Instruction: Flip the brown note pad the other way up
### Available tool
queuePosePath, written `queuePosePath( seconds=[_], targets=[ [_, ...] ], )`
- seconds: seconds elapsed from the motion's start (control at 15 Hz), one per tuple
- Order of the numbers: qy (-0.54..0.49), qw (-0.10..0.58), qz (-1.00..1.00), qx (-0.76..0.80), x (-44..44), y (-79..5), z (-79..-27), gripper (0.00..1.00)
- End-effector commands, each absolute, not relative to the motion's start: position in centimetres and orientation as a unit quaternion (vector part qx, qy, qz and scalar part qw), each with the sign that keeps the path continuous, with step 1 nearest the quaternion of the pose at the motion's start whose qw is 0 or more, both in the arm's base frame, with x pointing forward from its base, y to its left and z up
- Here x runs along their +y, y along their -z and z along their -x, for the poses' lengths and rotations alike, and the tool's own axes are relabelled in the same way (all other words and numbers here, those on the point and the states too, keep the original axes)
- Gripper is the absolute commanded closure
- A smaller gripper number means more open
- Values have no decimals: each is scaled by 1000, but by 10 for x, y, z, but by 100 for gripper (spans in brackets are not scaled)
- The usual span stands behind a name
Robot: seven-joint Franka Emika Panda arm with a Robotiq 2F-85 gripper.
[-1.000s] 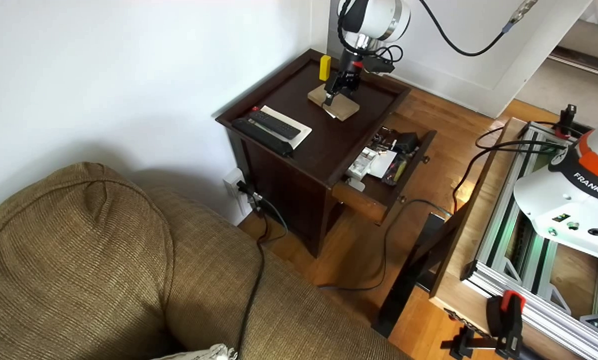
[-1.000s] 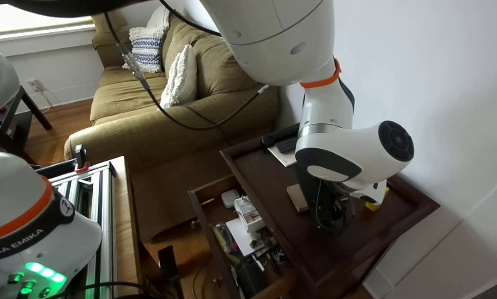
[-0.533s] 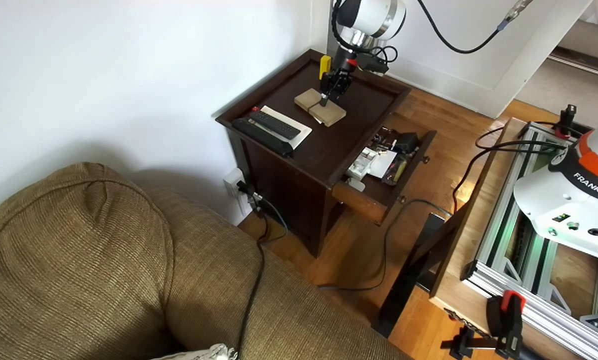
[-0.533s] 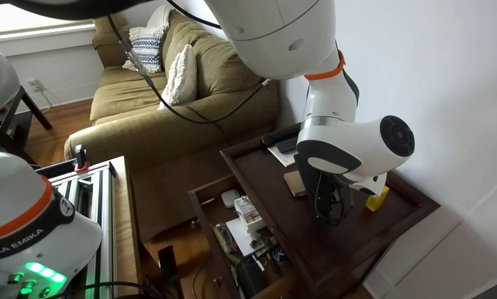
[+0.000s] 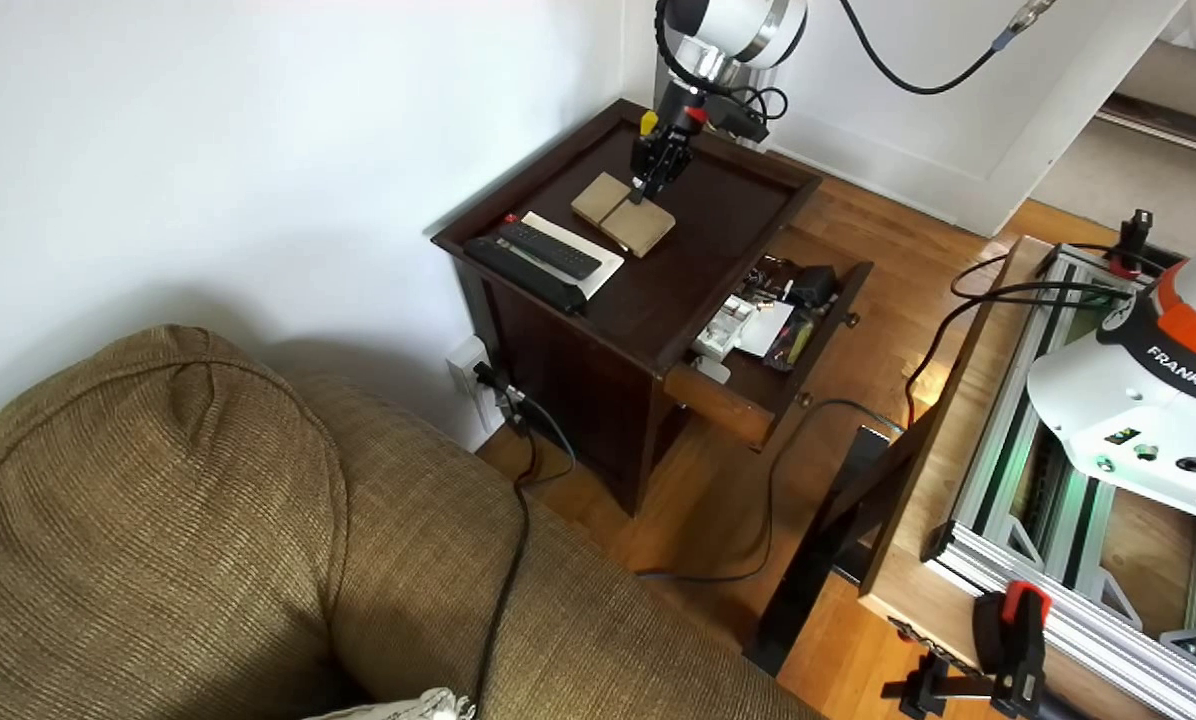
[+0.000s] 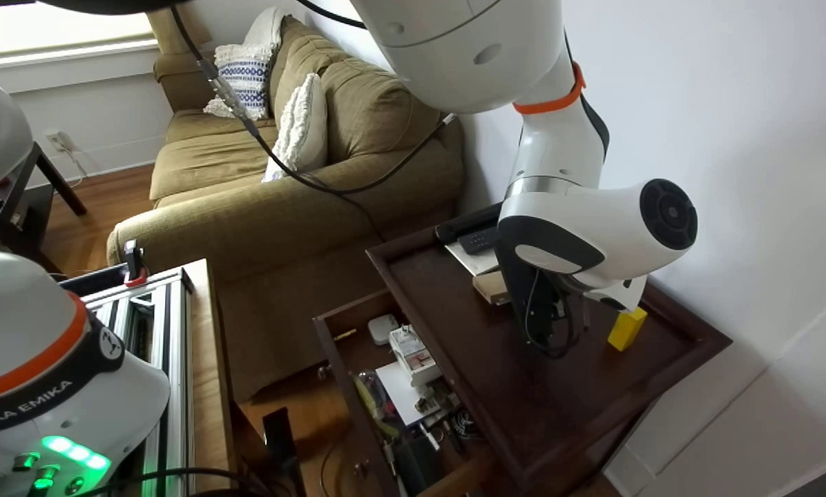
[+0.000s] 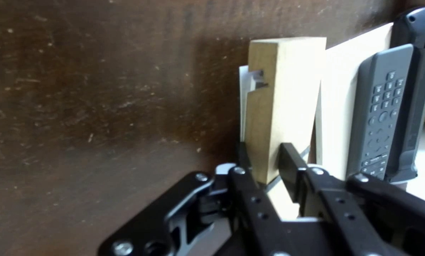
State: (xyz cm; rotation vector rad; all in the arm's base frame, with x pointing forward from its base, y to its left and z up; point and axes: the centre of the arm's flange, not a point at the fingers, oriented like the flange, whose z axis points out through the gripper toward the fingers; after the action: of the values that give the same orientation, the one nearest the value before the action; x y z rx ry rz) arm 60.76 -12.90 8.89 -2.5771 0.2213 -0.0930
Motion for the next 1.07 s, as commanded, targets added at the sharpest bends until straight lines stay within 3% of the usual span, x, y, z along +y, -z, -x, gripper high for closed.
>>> queuePosePath(
  seconds=[0.0,0.73,1.0],
  targets=[
    [46,300,950,73,-114,-106,-610,94],
    [57,310,949,27,-61,-135,-617,95],
    [56,262,963,39,-69,-154,-610,95]
  ],
)
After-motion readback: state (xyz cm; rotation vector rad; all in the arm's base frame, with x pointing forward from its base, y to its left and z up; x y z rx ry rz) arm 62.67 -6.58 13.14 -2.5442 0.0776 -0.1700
